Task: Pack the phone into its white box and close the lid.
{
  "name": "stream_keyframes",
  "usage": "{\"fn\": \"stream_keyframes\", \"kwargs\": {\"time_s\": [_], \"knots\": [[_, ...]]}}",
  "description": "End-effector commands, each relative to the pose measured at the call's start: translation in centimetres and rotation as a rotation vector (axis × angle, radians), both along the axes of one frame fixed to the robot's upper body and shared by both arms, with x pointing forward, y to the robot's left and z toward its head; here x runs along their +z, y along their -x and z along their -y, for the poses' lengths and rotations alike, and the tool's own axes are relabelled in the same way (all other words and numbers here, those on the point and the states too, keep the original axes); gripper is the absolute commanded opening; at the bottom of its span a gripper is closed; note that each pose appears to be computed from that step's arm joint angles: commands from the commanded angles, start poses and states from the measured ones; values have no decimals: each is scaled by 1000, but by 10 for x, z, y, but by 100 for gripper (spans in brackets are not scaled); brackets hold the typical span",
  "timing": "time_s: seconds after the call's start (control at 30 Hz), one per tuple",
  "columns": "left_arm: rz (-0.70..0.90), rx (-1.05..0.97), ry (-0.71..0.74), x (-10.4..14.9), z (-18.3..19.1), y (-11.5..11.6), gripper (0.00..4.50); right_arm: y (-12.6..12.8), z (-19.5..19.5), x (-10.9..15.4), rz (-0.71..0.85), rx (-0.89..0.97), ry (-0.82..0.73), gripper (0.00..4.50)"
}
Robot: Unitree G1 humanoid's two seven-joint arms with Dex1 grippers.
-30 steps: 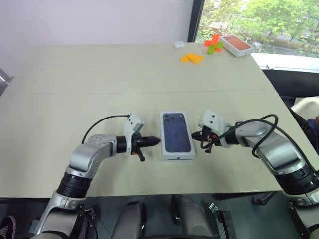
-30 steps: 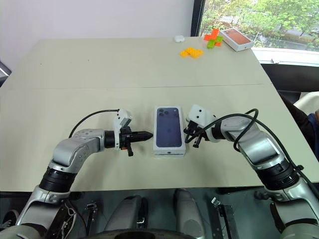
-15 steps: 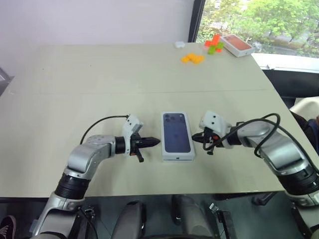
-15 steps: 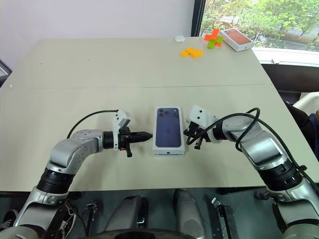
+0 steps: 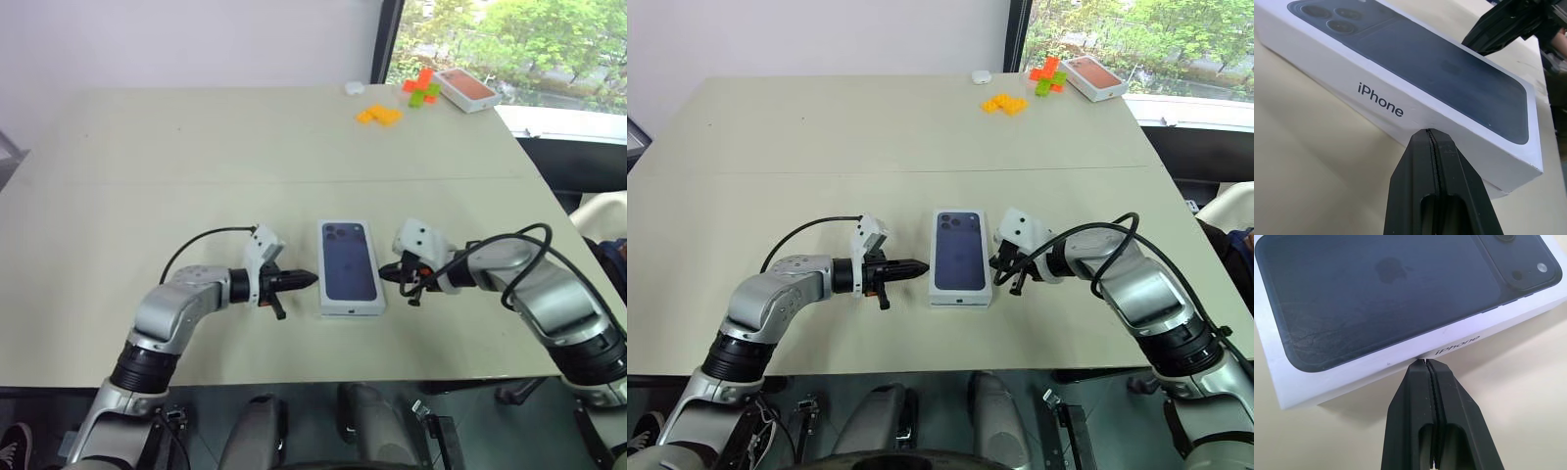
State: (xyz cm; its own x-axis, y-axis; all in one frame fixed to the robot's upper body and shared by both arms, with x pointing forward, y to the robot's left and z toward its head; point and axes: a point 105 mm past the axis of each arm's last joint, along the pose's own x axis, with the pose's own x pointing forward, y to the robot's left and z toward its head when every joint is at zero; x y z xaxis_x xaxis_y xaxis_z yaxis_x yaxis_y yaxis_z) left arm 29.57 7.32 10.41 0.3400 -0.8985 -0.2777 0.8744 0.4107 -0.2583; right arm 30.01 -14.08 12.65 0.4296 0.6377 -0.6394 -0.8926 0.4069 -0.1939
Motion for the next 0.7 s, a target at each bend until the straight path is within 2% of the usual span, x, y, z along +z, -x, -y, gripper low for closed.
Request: {"fn": "stream_keyframes", "kwargs": {"time_s": [0.03, 0.3, 0.7], "knots": [[20, -49, 35, 9, 8, 9, 0, 10, -14, 18, 45, 82, -42, 4], [-7, -51, 14, 1, 3, 16, 0, 20, -16, 14, 7, 109, -43, 4], [-2, -5, -19, -7, -8, 10, 0, 9, -10, -12, 59, 91, 70, 4]]}}
